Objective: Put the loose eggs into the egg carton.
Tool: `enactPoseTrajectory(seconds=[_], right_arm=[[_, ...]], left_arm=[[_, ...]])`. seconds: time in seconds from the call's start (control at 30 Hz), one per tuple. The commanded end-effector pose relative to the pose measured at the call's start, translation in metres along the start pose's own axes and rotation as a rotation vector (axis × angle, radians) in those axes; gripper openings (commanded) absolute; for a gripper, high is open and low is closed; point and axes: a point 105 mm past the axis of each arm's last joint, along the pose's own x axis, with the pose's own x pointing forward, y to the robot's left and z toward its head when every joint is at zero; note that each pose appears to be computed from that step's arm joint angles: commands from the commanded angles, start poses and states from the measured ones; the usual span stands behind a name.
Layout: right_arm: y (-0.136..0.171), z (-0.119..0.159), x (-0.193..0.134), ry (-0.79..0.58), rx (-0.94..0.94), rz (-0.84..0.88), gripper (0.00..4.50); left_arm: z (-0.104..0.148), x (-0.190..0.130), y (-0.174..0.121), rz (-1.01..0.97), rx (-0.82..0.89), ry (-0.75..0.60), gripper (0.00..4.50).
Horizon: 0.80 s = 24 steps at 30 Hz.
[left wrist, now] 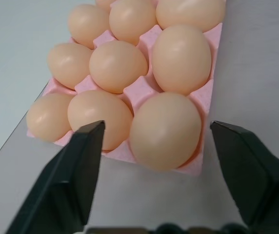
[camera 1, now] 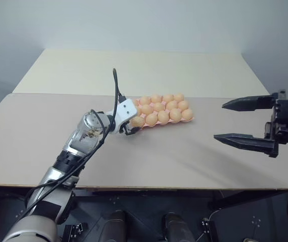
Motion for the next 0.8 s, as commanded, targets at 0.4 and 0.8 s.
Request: enactPoseTrajectory(seconds=[0.4, 0.8], right_arm=[[0.002, 0.007, 0.000, -0.048, -0.043, -0.033, 4.50], [-0.014, -0.015, 0.003, -0.070, 0.008, -0.089, 4.50]], left_arm=[[0.015, -0.089, 0.042, 0.249, -0.041, -0.117, 4.22], [-0.017, -0.188, 0.009, 0.278, -0.327, -0.054, 4.22]])
